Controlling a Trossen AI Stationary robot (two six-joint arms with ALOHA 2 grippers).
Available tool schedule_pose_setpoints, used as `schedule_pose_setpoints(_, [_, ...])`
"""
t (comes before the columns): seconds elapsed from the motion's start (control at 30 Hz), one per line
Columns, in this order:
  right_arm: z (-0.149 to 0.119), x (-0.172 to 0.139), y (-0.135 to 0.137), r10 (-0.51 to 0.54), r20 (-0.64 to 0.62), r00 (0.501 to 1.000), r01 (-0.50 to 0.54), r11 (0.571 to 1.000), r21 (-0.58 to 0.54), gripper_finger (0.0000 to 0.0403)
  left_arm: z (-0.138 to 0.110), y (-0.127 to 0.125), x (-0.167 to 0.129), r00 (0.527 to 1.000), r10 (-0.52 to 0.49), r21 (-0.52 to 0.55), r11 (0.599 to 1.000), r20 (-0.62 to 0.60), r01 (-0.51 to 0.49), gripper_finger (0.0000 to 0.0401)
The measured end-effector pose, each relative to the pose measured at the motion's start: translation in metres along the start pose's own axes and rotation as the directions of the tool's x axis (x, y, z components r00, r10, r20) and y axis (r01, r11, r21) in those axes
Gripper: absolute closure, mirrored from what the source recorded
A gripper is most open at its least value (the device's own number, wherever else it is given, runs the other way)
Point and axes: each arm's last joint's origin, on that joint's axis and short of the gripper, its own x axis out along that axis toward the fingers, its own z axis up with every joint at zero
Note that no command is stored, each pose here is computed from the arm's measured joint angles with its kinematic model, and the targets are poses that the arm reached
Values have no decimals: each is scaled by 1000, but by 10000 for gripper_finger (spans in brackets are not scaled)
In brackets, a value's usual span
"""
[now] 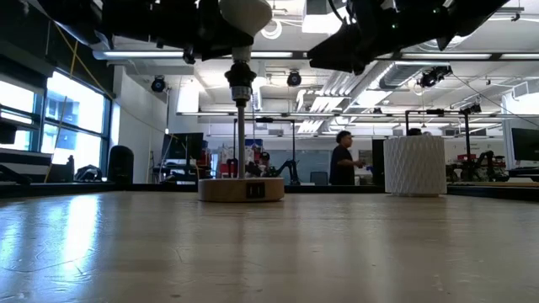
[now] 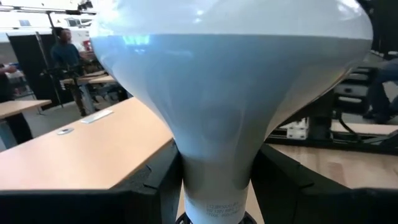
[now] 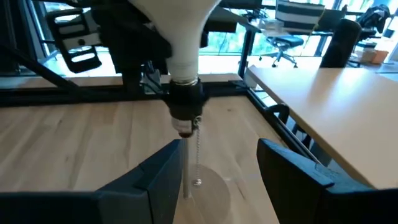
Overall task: Screw lightbulb
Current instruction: Insert the lightbulb into the brown lamp
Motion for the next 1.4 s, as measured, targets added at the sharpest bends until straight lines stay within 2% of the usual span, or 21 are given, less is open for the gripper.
schedule_pose_setpoints(0.17, [0, 1, 4, 37, 6, 999, -37, 999, -15, 199, 4, 2, 1, 999, 14, -16, 1000, 39, -14, 252])
schedule_pose_setpoints(0.27, [-5, 7, 4, 119, 0, 993, -119, 991, -56, 199, 4, 4, 1, 999, 20, -14, 1000, 45, -19, 252])
schedule_pose_setpoints(0.4, [-13, 24, 2, 242, 60, 968, -237, 968, -79, 199, 4, 5, 2, 999, 24, -37, 999, 47, -23, 252])
schedule_pose_setpoints(0.6, [-22, 51, 2, 252, 155, 955, -243, 967, -76, 199, 4, 5, 2, 999, 21, -37, 999, 45, -19, 252])
schedule_pose_setpoints(0.8, [7, 71, -2, 247, 172, 954, -241, 969, -53, 199, 3, 5, 2, 999, 19, -55, 998, 38, -16, 252])
schedule_pose_setpoints(1.1, [45, 81, -23, 219, 13, 976, -218, 974, -55, 198, 2, 10, 3, 999, 35, -73, 997, 28, -33, 251])
schedule_pose_setpoints(1.23, [54, 81, -27, 266, 36, 963, -264, 963, -60, 186, 1, 14, 5, 999, 28, -71, 997, 27, -26, 251])
schedule_pose_setpoints(1.4, [54, 81, -26, 282, 41, 959, -279, 958, -63, 152, 0, 16, 6, 1000, 2, -71, 997, 25, 0, 251])
